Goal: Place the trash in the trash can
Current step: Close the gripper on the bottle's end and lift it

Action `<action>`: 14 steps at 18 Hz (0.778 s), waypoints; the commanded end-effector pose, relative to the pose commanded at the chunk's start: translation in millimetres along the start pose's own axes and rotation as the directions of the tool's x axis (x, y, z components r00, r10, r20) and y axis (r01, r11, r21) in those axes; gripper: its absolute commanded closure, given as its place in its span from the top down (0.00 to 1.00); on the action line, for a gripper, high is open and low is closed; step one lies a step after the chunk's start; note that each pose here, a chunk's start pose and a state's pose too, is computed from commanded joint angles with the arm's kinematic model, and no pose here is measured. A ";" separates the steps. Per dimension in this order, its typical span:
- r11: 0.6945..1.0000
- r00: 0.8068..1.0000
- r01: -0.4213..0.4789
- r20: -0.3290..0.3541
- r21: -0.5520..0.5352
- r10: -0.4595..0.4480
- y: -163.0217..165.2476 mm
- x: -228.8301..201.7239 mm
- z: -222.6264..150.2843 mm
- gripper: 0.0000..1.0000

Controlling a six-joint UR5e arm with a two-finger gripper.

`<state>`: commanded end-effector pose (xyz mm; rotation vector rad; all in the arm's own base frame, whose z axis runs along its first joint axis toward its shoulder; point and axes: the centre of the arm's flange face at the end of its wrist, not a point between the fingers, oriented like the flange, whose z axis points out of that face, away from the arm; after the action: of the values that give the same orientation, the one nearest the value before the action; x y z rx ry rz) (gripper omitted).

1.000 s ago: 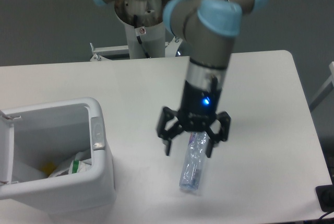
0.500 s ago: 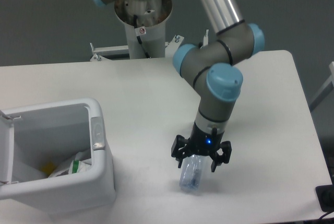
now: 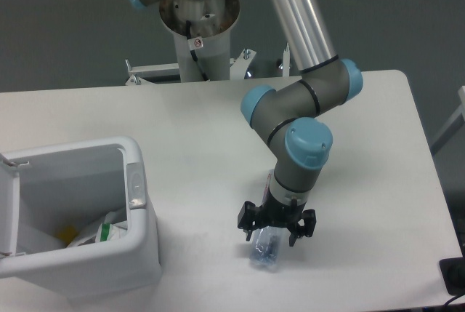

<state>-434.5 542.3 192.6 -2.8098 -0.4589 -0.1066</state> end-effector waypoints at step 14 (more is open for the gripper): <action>1.000 1.000 0.000 0.022 -0.013 0.000 2.1 0.3 -2.6 0.50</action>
<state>-433.6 539.7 194.5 -2.8262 -0.4645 -0.0783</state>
